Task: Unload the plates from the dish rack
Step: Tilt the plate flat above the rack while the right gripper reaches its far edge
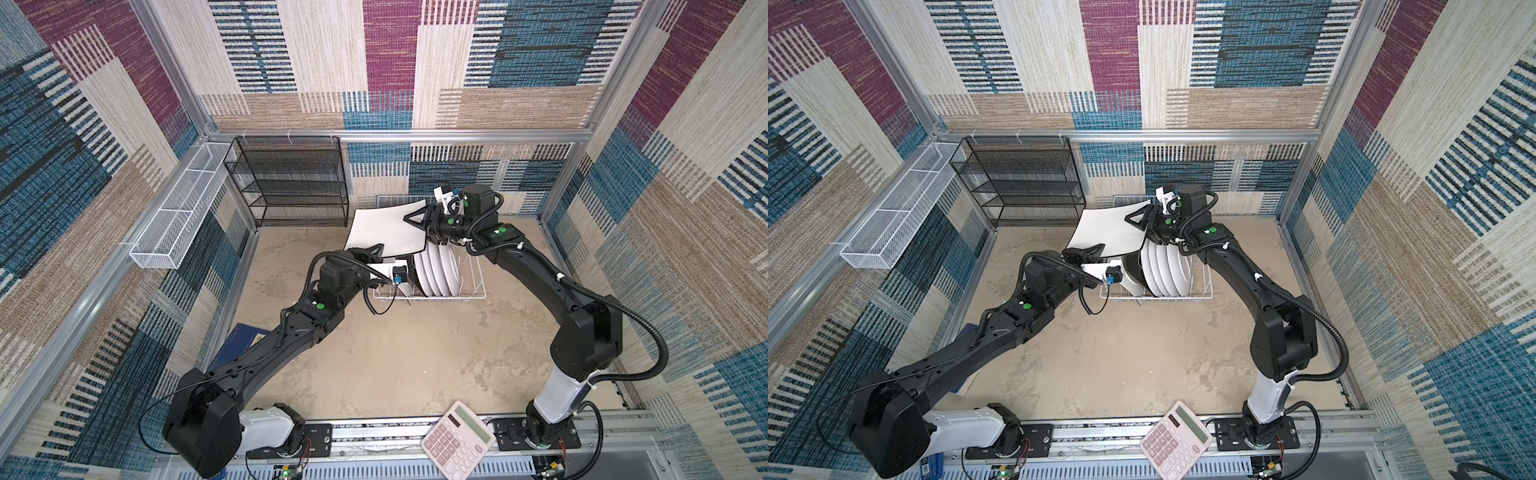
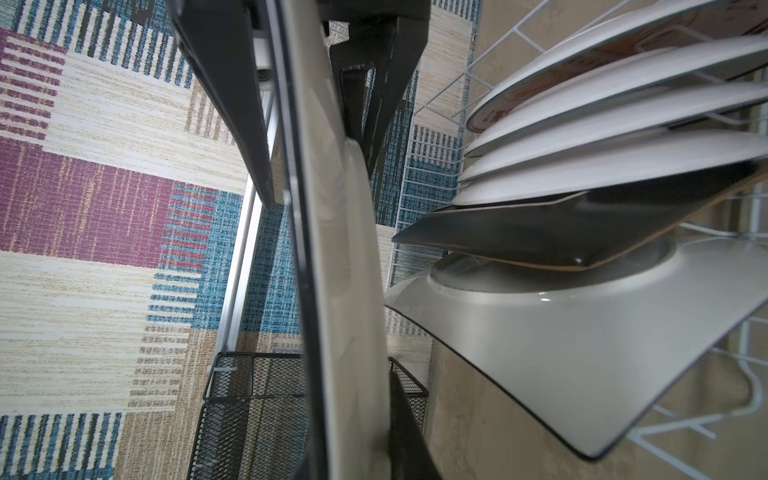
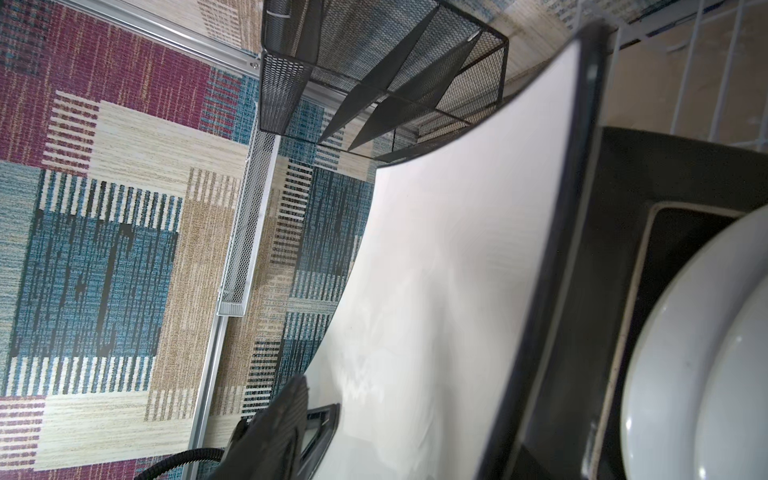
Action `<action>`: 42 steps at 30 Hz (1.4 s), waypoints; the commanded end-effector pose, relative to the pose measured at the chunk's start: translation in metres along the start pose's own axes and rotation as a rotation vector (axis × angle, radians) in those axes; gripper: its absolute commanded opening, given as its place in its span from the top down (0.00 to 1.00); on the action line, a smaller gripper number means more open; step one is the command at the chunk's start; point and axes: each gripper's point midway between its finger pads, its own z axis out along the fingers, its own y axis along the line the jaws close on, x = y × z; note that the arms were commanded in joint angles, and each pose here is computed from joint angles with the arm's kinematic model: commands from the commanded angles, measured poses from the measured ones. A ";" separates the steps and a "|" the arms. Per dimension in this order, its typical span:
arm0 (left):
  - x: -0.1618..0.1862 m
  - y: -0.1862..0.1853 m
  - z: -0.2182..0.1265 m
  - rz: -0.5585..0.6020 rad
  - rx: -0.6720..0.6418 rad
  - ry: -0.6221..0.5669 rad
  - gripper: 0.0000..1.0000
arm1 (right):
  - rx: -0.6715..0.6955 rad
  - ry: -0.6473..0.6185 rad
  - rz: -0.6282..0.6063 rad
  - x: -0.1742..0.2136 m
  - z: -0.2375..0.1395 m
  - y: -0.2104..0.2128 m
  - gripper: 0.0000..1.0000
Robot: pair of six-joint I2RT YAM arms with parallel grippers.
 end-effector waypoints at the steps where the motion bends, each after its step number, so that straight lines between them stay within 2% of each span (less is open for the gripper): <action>1: -0.014 0.047 -0.003 0.055 -0.199 -0.049 1.00 | -0.035 0.044 0.002 0.006 0.003 0.009 0.48; 5: -0.014 0.049 -0.003 0.038 -0.216 -0.050 1.00 | -0.032 0.046 0.000 0.009 0.003 0.009 0.55; 13: -0.010 0.046 0.000 0.031 -0.213 -0.025 1.00 | -0.053 0.060 -0.008 0.012 0.003 0.011 0.81; 20: -0.004 0.048 0.000 -0.018 -0.217 0.005 1.00 | -0.076 0.033 -0.016 0.007 -0.001 0.018 1.00; 22: -0.001 0.045 0.001 -0.038 -0.191 0.022 1.00 | -0.084 0.014 -0.025 0.002 -0.005 0.021 1.00; 25: -0.001 0.045 -0.003 -0.084 -0.182 0.019 0.82 | -0.095 -0.034 -0.038 -0.009 -0.013 0.024 1.00; 32: -0.003 0.043 -0.013 -0.180 -0.151 0.002 0.29 | -0.142 -0.090 -0.041 -0.033 -0.031 0.031 1.00; 36: -0.009 0.049 -0.028 -0.290 -0.121 -0.030 0.20 | -0.165 -0.144 -0.071 -0.046 -0.045 0.040 1.00; 37: -0.012 0.053 -0.034 -0.327 -0.115 -0.040 0.19 | -0.150 -0.148 -0.058 -0.045 -0.045 0.030 1.00; 42: -0.022 0.066 -0.059 -0.609 0.038 -0.056 0.16 | -0.118 -0.187 -0.055 -0.053 -0.055 0.016 1.00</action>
